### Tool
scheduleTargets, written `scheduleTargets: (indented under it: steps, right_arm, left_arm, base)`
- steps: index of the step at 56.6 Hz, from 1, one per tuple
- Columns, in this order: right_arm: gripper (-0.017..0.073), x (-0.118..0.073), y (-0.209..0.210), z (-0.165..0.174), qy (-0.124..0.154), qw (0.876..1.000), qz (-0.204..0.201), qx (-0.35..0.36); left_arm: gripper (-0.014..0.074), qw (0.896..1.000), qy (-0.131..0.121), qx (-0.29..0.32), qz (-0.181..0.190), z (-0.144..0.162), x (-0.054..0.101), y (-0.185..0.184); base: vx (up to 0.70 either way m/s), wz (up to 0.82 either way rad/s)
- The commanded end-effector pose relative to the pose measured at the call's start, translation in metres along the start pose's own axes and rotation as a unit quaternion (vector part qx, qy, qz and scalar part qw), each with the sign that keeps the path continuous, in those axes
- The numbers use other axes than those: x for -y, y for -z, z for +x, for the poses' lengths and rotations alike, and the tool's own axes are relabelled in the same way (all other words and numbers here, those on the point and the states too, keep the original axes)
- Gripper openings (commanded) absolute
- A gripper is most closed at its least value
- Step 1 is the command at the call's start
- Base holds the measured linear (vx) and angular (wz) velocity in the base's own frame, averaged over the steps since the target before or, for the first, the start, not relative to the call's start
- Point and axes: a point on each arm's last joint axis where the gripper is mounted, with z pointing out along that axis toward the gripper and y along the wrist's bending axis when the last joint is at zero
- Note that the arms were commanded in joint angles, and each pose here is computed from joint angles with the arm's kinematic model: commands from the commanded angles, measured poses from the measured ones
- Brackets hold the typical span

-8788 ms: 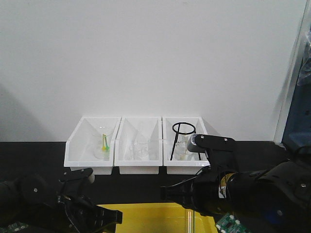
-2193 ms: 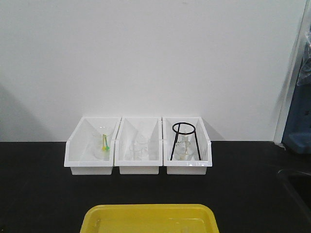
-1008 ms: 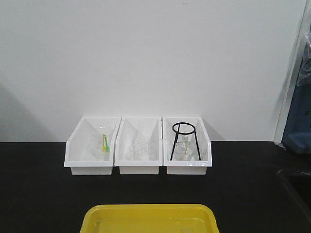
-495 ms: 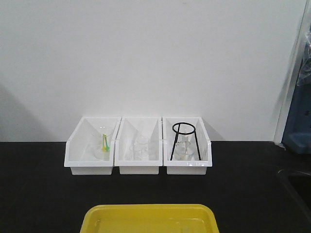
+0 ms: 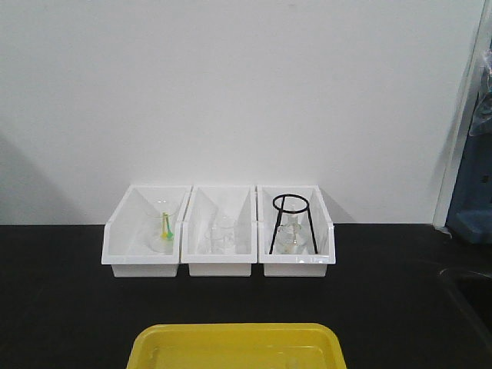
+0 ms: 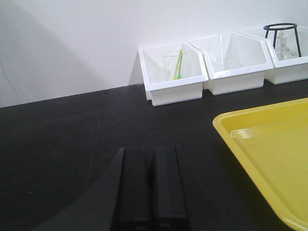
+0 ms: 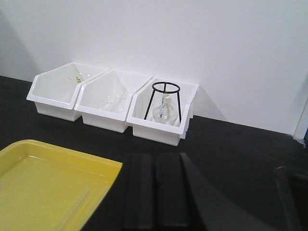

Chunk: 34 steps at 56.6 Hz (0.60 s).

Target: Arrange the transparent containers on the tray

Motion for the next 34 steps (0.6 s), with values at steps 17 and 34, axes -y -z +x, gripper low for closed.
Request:
scheduleTargets:
  steps: [17, 34]
  right_arm:
    - [-0.0009, 0.008, 0.021, 0.078, -0.052, 0.99, 0.121, 0.058]
    - [-0.0009, 0.009, 0.022, 0.118, -0.074, 0.984, 0.163, 0.009]
  left_arm:
    - [-0.0003, 0.999, 0.005, 0.045, -0.005, -0.008, -0.001, 0.001]
    - [-0.0003, 0.999, 0.005, 0.044, -0.005, -0.008, -0.001, 0.001]
  base:
    - [0.0, 0.0]
    - [0.0, 0.0]
